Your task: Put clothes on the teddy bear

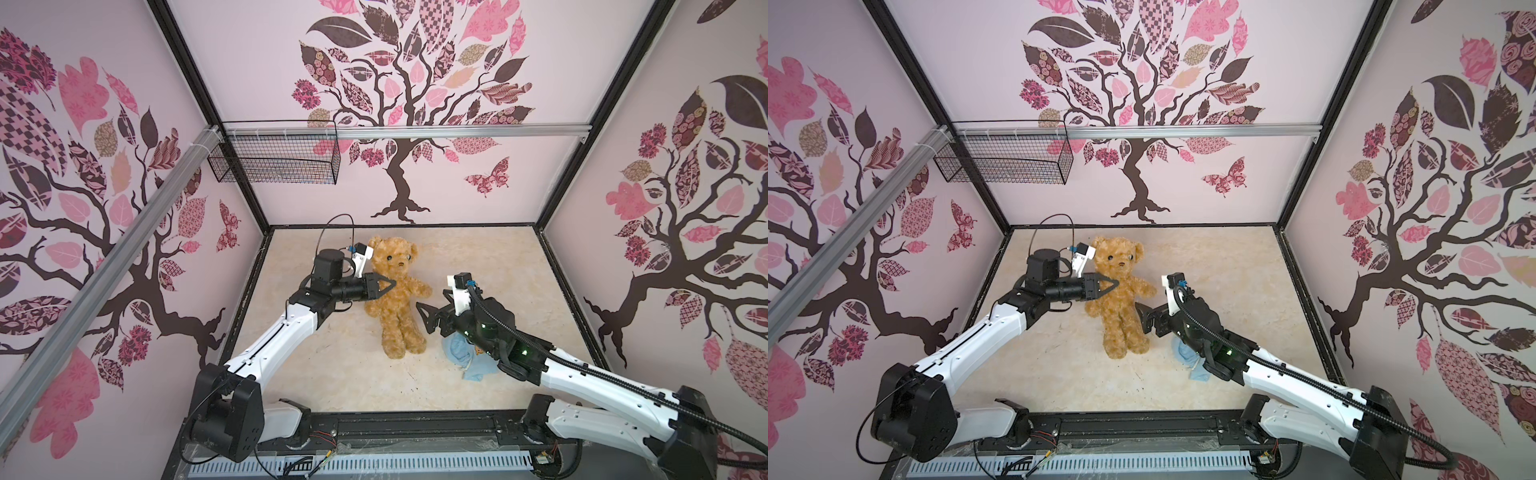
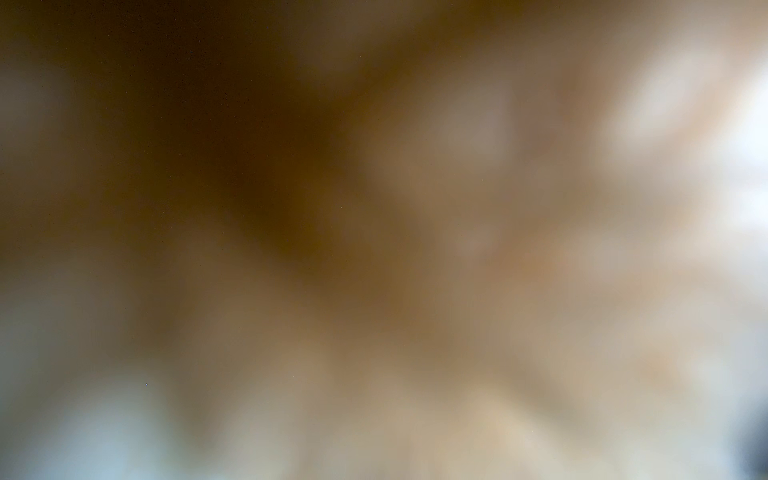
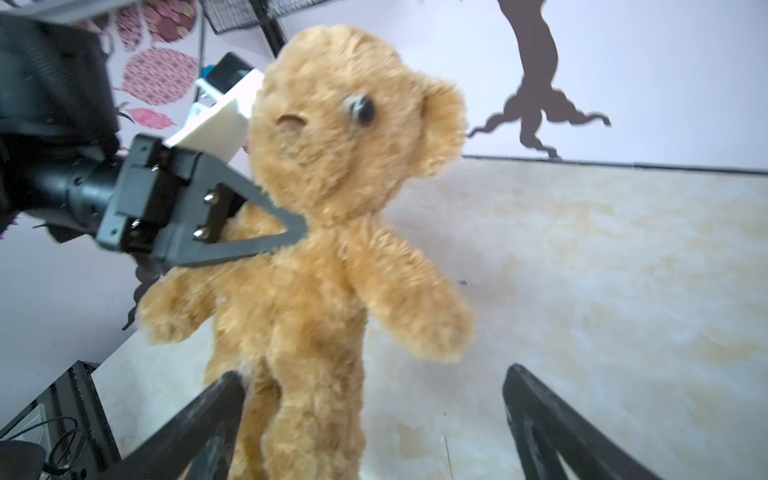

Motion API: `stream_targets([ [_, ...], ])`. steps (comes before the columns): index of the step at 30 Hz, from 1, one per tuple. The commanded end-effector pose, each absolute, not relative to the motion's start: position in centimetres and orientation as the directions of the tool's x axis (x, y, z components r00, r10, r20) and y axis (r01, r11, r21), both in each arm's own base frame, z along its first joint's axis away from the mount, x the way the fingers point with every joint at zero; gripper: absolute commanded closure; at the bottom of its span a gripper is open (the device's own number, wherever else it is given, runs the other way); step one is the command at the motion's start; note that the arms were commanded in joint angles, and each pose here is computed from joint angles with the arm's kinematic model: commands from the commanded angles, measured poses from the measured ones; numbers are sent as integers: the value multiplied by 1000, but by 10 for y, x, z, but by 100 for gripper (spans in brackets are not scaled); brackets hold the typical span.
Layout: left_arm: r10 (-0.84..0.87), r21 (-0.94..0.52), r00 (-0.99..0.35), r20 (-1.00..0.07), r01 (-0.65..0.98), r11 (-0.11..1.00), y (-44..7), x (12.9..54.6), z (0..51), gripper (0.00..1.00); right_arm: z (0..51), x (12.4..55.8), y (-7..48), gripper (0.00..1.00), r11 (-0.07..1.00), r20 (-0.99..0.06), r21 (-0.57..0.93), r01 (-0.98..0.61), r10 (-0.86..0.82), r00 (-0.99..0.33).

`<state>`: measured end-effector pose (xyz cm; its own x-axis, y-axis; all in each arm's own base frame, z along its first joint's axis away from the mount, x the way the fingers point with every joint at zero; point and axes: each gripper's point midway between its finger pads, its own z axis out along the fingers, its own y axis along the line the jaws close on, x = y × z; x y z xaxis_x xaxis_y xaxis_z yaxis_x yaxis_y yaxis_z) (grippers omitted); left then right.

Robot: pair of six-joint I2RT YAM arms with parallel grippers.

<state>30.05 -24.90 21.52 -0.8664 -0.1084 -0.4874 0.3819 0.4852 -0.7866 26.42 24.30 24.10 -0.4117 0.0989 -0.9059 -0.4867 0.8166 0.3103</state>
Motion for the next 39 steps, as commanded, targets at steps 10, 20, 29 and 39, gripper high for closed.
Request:
stream_targets([
  [10,4,-824,-974,-224,192,533,-283,259,116,65,75,272,148,23,939,-498,338,-64,121,-859],
  [20,-57,-787,-981,-185,114,606,-273,265,76,50,26,259,130,43,984,-422,175,24,97,-901],
  [29,-128,-624,-938,-322,108,774,-233,277,79,11,19,274,131,67,988,-459,153,36,103,-882],
  [39,-167,-416,-732,-661,171,893,-172,284,172,5,93,301,172,98,893,-551,450,-19,261,-793],
])
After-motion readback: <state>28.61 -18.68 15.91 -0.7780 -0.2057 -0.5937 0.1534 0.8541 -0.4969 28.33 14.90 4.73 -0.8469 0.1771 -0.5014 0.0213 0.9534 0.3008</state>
